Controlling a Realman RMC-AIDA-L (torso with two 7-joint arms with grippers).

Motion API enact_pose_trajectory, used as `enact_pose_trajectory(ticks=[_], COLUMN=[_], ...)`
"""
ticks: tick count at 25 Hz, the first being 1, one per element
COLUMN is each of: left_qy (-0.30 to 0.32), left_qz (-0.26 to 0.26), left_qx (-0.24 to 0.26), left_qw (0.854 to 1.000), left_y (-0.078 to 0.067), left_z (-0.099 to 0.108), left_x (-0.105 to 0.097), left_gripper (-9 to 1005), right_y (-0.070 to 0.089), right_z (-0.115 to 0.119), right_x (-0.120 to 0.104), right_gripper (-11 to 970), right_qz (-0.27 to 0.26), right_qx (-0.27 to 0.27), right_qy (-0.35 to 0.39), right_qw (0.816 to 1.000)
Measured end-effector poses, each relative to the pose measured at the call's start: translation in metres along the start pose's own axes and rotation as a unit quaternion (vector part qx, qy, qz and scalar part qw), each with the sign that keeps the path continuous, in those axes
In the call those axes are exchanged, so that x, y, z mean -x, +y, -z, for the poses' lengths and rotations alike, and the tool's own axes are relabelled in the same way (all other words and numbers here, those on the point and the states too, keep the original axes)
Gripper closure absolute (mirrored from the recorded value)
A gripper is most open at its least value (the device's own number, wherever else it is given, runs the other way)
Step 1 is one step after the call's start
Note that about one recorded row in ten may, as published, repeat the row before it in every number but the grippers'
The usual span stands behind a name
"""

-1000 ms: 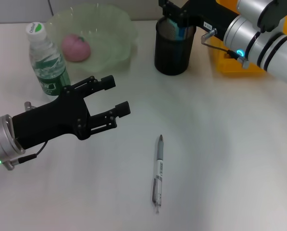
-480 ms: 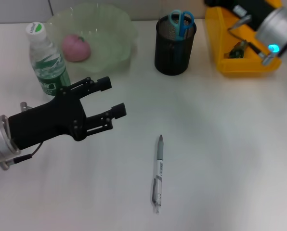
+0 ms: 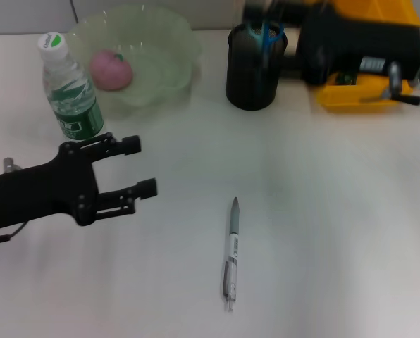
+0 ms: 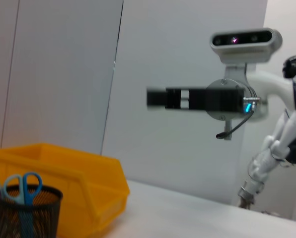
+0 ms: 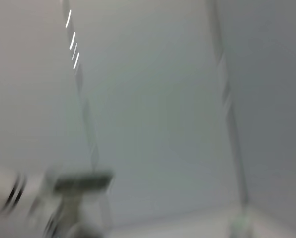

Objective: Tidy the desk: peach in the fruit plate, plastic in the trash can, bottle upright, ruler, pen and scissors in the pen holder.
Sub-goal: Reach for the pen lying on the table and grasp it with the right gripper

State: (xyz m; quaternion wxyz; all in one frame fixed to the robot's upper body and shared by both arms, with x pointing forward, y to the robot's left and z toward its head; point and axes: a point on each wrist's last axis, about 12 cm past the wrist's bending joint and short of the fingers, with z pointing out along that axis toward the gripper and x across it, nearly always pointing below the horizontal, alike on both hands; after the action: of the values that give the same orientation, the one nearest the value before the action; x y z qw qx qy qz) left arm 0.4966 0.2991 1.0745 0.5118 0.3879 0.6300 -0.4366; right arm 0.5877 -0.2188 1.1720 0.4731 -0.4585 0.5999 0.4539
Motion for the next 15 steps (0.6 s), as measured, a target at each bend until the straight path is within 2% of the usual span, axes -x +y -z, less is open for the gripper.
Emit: enact_pose_trajectory(ticks=[1,4,6,8,10,11,12,15], left_qy=[0.007,0.021,0.026,0.028,0.028,0.027,0.026,0.024], left_qz=[0.003,0.004,0.004,0.005,0.008,0.008,0.008,0.013], left_qx=[-0.002,-0.001,0.0,0.001,-0.002,-0.003,-0.005,-0.006], left_qw=[1.0,1.0,1.0,1.0,1.0,1.0,1.0,1.0], left_y=[0.001,0.004,0.006,0.007,0.007,0.007,0.007,0.006], left_z=[0.003,0.01,0.014,0.015,0.017,0.017,0.016,0.015], left_x=[0.001,0.003,0.004,0.006,0.008,0.008,0.008,0.009], left_gripper=[221,221,221,221,221,221,221,221], right_y=[0.0,-0.005,-0.007,-0.008,-0.01,-0.009,-0.009,-0.002], right_z=[0.0,-0.001,-0.008,-0.011,-0.021,-0.036,-0.036,-0.07], right_x=[0.0,0.009,0.017,0.019,0.022,0.024,0.024,0.018], right_gripper=[228,228,229,230,231,231,232,233], right_qz=[0.0,0.005,0.031,0.041,0.065,0.088,0.088,0.142], right_qx=[0.0,0.042,0.079,0.087,0.103,0.124,0.124,0.164], right_qy=[0.0,0.096,0.174,0.198,0.253,0.3,0.3,0.374], right_qw=[1.0,0.994,0.981,0.976,0.96,0.942,0.942,0.902])
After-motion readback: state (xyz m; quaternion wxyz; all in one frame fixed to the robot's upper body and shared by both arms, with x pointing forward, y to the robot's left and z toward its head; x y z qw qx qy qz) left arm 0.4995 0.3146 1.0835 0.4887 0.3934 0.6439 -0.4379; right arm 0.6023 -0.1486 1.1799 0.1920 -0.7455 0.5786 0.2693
